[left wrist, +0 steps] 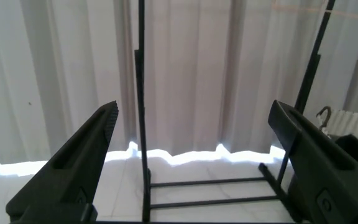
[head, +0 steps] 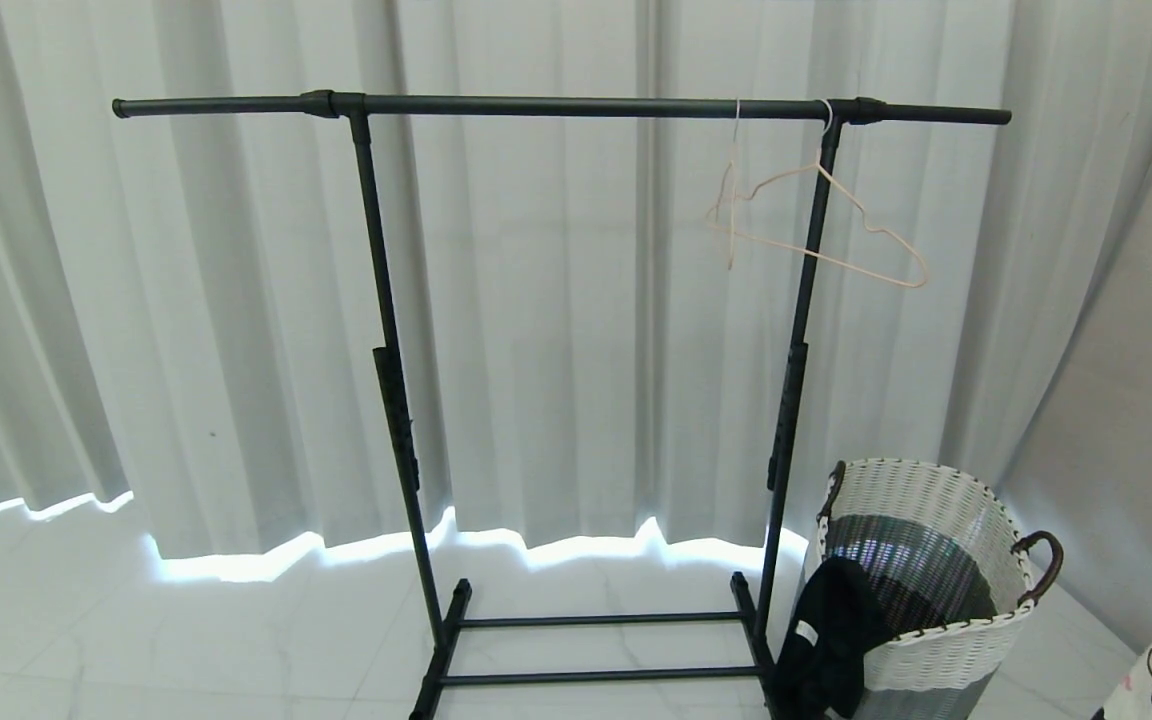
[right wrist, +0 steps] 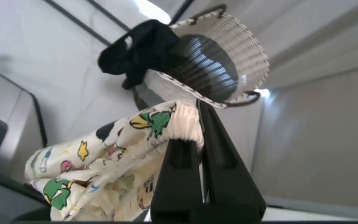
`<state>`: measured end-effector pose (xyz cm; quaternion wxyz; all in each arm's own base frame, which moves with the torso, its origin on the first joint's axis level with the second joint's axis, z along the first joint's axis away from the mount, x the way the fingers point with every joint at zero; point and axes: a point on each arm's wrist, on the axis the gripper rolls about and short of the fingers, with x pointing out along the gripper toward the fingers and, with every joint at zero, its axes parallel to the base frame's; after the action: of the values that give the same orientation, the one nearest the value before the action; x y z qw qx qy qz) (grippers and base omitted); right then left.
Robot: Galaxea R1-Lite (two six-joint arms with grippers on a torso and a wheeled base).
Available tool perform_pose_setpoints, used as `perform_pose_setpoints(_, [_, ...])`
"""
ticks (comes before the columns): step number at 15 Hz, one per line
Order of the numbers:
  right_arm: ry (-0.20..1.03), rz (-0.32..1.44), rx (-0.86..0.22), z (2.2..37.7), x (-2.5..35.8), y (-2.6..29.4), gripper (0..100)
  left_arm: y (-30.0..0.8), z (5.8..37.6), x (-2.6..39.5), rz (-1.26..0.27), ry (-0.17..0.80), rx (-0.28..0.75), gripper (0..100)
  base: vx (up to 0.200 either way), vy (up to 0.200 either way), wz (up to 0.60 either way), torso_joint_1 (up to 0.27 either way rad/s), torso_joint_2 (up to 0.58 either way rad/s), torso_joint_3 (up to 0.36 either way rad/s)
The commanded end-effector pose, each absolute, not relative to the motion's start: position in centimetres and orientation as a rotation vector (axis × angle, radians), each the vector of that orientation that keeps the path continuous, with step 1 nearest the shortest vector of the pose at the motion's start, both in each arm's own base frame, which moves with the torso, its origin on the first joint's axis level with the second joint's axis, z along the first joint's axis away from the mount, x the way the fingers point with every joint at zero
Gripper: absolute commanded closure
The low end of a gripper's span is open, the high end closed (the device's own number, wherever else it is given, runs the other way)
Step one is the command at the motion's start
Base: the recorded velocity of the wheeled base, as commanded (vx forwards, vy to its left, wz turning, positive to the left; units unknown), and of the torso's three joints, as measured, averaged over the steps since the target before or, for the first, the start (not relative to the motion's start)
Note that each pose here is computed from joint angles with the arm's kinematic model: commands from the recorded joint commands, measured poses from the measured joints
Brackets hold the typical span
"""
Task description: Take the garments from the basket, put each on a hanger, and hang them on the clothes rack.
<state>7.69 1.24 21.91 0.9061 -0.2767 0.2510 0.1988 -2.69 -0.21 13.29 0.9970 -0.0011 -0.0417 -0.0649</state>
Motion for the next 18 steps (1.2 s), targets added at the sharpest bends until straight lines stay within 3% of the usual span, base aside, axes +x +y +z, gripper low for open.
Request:
perform_pose_setpoints(1, [0.530, 0.466, -0.568, 21.7, 8.1, 1.8, 100, -0.3, 17.2, -0.6, -0.156, -0.005, 0.020, 0, 0.000, 0.000, 0.00, 0.000, 0.00, 0.000])
perform_pose_setpoints(5, [0.419, 0.638, -0.525, 22.7, 11.1, 5.3, 100, -0.9, 18.2, 3.0, -0.360, 0.142, 0.171, 0, 0.000, 0.000, 0.00, 0.000, 0.00, 0.000])
perform_pose_setpoints(9, [0.345, 0.750, -0.485, 24.3, 14.8, 10.3, 100, -3.1, 20.7, 5.8, -0.637, 0.184, 0.202, 0, 0.000, 0.000, 0.00, 0.000, 0.00, 0.000])
perform_pose_setpoints(11, [0.293, 0.785, -0.455, 25.5, 16.7, 12.8, 100, -4.9, 21.9, 8.1, -0.705, 0.235, 0.207, 0, 0.000, 0.000, 0.00, 0.000, 0.00, 0.000])
perform_pose_setpoints(14, [0.262, 0.805, -0.428, 26.7, 19.1, 15.7, 100, -8.1, 24.6, 12.7, -0.735, 0.227, 0.126, 0, 0.000, 0.000, 0.00, 0.000, 0.00, 0.000])
perform_pose_setpoints(18, [0.202, 0.877, -0.346, 29.1, 20.5, 20.5, 100, -13.4, 23.1, 14.4, -0.900, 0.340, 0.112, 0, 0.000, 0.000, 0.00, 0.000, 0.00, 0.000])
